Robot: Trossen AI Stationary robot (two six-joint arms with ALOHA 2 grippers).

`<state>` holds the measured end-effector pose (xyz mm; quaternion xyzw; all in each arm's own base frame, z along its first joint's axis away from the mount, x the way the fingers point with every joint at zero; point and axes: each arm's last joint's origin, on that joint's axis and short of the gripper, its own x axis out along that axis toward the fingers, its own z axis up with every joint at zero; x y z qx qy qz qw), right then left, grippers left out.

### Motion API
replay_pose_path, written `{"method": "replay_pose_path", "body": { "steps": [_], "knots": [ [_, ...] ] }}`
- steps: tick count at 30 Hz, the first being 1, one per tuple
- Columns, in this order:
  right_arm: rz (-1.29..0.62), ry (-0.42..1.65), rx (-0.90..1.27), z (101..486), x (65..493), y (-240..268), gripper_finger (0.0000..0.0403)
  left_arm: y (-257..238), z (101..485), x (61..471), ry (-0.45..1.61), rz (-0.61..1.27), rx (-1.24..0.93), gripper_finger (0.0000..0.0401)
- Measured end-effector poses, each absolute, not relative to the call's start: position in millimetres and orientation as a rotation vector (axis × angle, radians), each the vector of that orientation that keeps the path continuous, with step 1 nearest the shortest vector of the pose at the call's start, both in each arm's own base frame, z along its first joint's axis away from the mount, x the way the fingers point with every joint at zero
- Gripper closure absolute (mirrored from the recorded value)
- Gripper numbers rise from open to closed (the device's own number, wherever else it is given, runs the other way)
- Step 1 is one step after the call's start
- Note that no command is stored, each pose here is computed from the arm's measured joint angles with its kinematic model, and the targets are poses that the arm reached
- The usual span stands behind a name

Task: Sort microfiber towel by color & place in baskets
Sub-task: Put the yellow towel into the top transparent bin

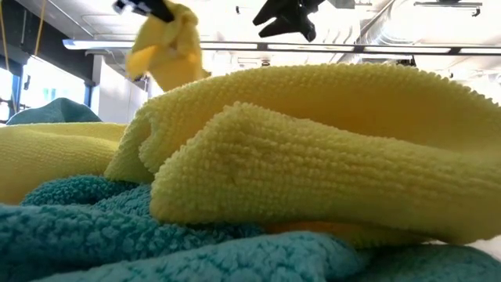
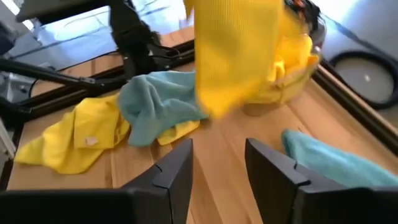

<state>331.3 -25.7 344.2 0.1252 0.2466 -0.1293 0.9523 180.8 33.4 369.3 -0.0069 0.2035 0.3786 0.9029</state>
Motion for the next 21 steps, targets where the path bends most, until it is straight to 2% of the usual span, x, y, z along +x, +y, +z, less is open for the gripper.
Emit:
{"method": "replay_pose_path", "body": {
  "steps": [5,9,14,21],
  "knots": [
    [-0.292,0.504,0.314,343,330,-28,0.0258,49,380,150,0.523,0.949,0.031,0.0399],
    [-0.368,0.489,0.297,343,330,-31,0.0258,65,373,137,0.601,1.048,-0.035,0.04],
    [-0.453,0.465,0.324,344,329,-33,0.0258,95,345,130,0.704,1.141,-0.181,0.04],
    [-0.456,0.464,0.324,344,329,-33,0.0258,139,295,123,0.772,1.177,-0.442,0.04]
  ]
}}
